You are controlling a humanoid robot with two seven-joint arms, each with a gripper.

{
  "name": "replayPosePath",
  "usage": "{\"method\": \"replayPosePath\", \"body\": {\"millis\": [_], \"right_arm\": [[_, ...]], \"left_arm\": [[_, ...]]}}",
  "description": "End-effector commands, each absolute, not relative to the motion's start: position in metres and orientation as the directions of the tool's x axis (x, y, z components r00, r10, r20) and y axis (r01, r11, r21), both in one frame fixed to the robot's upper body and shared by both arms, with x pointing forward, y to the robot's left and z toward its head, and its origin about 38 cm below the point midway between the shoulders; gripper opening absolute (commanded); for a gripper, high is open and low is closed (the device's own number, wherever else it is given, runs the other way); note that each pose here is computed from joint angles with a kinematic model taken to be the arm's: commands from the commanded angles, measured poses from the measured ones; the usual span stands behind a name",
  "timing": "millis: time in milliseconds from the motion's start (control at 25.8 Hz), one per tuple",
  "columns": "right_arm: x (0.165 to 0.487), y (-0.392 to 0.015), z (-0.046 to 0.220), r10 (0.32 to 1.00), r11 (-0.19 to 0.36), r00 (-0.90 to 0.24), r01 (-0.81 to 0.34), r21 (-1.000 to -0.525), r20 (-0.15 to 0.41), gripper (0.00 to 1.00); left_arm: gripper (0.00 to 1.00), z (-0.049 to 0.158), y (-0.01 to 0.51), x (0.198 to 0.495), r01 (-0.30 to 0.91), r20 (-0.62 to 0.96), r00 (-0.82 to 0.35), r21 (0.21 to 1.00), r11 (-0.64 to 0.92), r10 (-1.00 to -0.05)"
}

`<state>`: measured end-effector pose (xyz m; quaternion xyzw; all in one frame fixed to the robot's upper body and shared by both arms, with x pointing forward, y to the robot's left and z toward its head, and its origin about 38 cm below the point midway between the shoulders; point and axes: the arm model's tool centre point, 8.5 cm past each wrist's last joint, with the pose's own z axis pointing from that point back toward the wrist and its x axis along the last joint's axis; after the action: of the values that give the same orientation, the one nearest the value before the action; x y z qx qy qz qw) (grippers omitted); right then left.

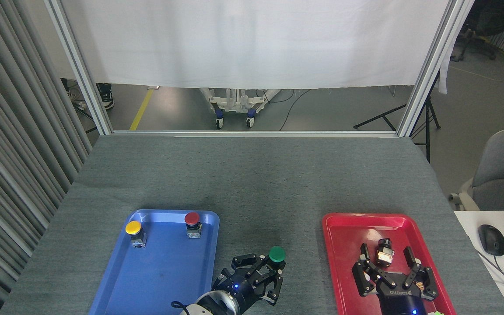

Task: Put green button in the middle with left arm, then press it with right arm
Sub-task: 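Carry the green button with the left hand toward the table middle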

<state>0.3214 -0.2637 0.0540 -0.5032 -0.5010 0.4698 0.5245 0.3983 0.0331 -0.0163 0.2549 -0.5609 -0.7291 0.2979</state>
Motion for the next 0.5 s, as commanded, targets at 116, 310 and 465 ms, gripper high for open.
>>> {"method": "replayPosePath", "body": {"millis": [116, 310, 465], "right_arm": [[0.321, -0.2635, 0.053, 0.997, 0.052, 0.055, 0.005, -0.999, 0.052, 1.0], [0.3215, -0.264, 0.0536, 0.997, 0.05, 0.056, 0.006, -0.999, 0.051, 1.0], [0.3215, -0.264, 0.0536, 0.997, 0.05, 0.056, 0.006, -0.999, 0.051, 1.0]], "left_arm": [[0.0, -0.0259, 0.0325, 0.3941, 0.17, -0.031, -0.697, 0.963, -0.207, -0.717], [0.13, -0.029, 0.0273, 0.3891, 0.165, -0.035, -0.715, 0.962, -0.217, -0.698], [0.76, -0.027, 0.025, 0.3896, 0.163, -0.03, -0.711, 0.965, -0.206, -0.702]]}}
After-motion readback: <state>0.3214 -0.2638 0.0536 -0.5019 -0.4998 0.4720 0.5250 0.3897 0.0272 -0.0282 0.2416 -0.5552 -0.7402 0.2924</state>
